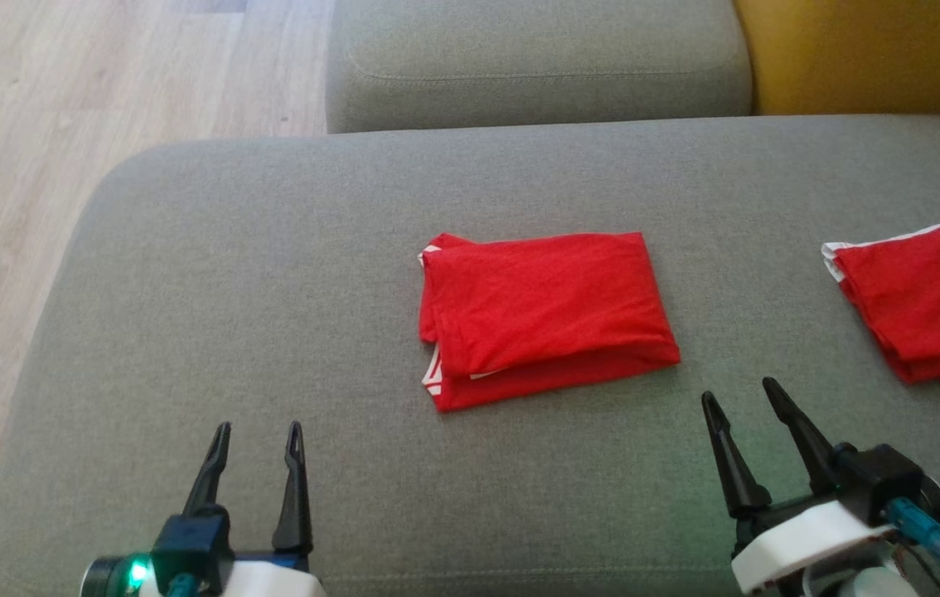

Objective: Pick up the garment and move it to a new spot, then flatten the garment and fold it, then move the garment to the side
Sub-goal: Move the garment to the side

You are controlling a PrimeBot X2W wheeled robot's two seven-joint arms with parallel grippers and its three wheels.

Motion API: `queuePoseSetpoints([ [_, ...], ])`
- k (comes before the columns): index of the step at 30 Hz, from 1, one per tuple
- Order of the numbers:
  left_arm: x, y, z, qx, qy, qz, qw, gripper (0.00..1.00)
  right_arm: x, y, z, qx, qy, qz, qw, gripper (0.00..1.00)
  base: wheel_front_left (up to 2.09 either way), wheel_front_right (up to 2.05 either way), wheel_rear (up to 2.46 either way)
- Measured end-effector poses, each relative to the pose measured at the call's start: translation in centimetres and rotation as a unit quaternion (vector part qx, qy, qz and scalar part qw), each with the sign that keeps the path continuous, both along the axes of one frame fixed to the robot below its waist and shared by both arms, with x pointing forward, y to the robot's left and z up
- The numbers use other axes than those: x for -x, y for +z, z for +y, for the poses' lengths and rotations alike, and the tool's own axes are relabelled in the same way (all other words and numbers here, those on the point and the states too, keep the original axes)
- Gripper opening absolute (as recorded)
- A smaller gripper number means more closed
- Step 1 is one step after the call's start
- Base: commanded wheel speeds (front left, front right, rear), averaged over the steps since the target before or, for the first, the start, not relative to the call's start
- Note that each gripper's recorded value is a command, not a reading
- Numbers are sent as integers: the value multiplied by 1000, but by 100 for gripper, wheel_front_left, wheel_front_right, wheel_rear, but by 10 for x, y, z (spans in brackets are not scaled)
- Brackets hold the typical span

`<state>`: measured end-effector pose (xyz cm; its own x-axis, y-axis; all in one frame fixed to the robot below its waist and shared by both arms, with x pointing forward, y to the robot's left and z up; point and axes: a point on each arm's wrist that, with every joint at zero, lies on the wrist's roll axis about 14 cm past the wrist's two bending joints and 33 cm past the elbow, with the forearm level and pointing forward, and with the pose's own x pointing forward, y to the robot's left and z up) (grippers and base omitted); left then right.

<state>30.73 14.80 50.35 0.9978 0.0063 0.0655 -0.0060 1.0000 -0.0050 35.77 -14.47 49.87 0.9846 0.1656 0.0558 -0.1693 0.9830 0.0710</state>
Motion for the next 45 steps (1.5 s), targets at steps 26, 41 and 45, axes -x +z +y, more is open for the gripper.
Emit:
queuePoseSetpoints([
  [26,1,-8,0,-68,9,13,998,100,-124,-71,10,-151,-29,227,962,100,0,0,0],
  [41,-14,-16,-2,-76,15,28,997,100,-146,-123,41,-121,8,371,921,35,0,0,0],
  [45,-19,-18,-5,-73,11,31,997,100,-147,-125,39,-115,5,366,924,0,0,0,0],
])
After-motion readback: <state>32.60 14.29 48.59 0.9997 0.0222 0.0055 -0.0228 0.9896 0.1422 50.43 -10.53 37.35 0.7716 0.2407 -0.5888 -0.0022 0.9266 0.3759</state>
